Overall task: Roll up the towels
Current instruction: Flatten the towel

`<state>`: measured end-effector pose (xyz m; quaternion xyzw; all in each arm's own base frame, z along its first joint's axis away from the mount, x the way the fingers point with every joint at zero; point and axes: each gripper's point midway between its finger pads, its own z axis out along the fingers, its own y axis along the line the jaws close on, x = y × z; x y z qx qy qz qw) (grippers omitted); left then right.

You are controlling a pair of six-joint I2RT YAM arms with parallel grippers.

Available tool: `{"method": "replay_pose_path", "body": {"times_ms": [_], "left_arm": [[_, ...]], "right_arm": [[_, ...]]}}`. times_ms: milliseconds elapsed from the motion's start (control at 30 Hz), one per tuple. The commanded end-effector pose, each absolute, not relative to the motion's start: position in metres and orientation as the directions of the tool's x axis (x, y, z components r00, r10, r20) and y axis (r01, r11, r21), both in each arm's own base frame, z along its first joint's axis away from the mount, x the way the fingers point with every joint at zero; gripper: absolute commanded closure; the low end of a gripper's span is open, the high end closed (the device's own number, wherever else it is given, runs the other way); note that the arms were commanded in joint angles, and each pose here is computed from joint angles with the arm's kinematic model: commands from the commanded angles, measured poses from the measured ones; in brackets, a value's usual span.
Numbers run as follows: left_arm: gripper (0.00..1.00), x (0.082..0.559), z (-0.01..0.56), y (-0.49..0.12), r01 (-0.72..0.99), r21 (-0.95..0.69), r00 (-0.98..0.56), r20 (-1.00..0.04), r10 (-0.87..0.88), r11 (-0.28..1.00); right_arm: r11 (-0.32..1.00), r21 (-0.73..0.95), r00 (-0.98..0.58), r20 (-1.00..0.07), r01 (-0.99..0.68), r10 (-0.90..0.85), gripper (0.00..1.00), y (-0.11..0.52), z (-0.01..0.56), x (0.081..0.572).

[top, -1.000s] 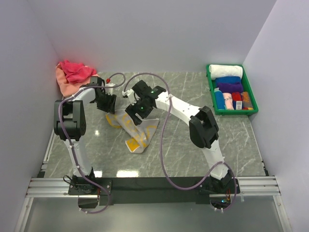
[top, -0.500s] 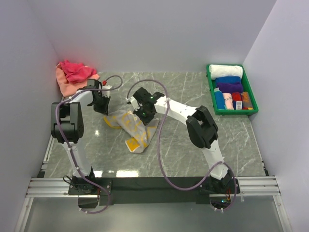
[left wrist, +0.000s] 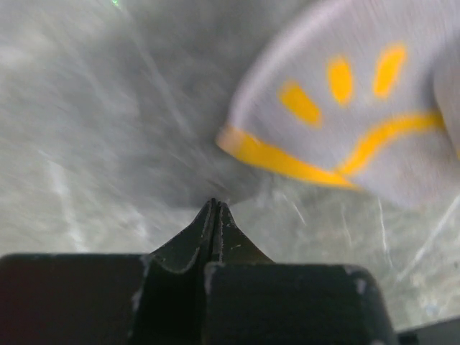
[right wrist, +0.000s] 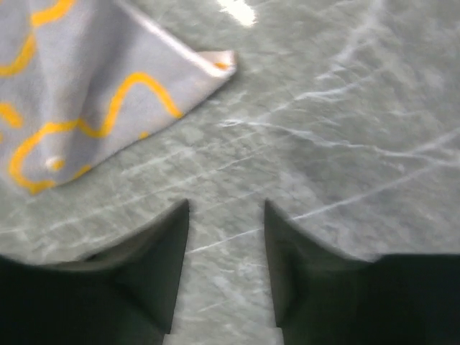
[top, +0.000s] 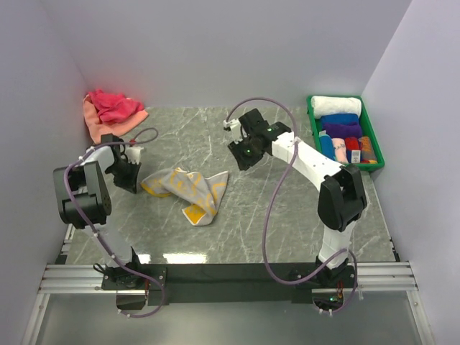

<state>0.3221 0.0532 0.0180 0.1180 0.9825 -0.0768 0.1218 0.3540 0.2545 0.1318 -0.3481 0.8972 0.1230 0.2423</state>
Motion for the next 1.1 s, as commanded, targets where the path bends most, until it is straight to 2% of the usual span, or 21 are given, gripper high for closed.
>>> {"method": "replay_pose_path", "body": {"times_ms": [0, 33, 100, 133, 167, 267, 300, 333, 467, 600, 833, 1067], "left_arm": [[0.99, 0.304, 0.024, 0.049, 0.308, -0.121, -0.930, -0.249, 0.272, 0.944], [0.99, 0.304, 0.025, 0.046, 0.298, -0.140, -0.933, -0.254, 0.257, 0.944], [0.88, 0.307, 0.027, 0.047, 0.248, -0.194, -0.945, -0.266, 0.192, 0.949], [0.81, 0.314, 0.037, 0.042, 0.241, -0.254, -0.939, -0.305, 0.159, 0.937], [0.66, 0.316, 0.041, 0.047, 0.199, -0.286, -0.943, -0.316, 0.104, 0.937], [0.51, 0.328, 0.052, 0.050, 0.198, -0.302, -0.928, -0.364, 0.079, 0.933], [0.48, 0.331, 0.054, 0.050, 0.203, -0.300, -0.923, -0.376, 0.080, 0.932], [0.40, 0.335, 0.056, 0.049, 0.209, -0.300, -0.917, -0.390, 0.080, 0.931], [0.36, 0.344, 0.060, 0.044, 0.217, -0.321, -0.909, -0.410, 0.071, 0.922], [0.34, 0.349, 0.054, 0.041, 0.227, -0.275, -0.902, -0.421, 0.095, 0.934], [0.37, 0.358, 0.040, 0.030, 0.234, -0.173, -0.895, -0.422, 0.142, 0.957], [0.42, 0.359, 0.023, 0.034, 0.201, -0.126, -0.916, -0.376, 0.141, 0.971]], "right_arm": [[0.664, 0.163, -0.621, -0.564, -0.730, -0.544, 0.43, 0.291, 0.151, 0.345], [0.654, 0.169, -0.613, -0.573, -0.738, -0.544, 0.36, 0.301, 0.154, 0.345], [0.635, 0.156, -0.588, -0.588, -0.757, -0.555, 0.34, 0.321, 0.157, 0.352], [0.628, 0.154, -0.580, -0.594, -0.763, -0.558, 0.30, 0.329, 0.158, 0.354], [0.611, 0.159, -0.568, -0.598, -0.776, -0.566, 0.30, 0.345, 0.158, 0.354], [0.584, 0.169, -0.560, -0.576, -0.794, -0.595, 0.29, 0.372, 0.141, 0.350], [0.576, 0.158, -0.546, -0.588, -0.802, -0.597, 0.29, 0.381, 0.142, 0.353], [0.588, 0.126, -0.536, -0.592, -0.799, -0.602, 0.29, 0.384, 0.137, 0.358], [0.639, 0.063, -0.562, -0.547, -0.766, -0.620, 0.30, 0.383, 0.104, 0.374], [0.665, 0.021, -0.568, -0.541, -0.746, -0.620, 0.30, 0.369, 0.097, 0.380], [0.722, -0.014, -0.607, -0.531, -0.691, -0.592, 0.30, 0.330, 0.094, 0.388], [0.720, 0.030, -0.652, -0.449, -0.694, -0.610, 0.30, 0.316, 0.060, 0.375]]}}
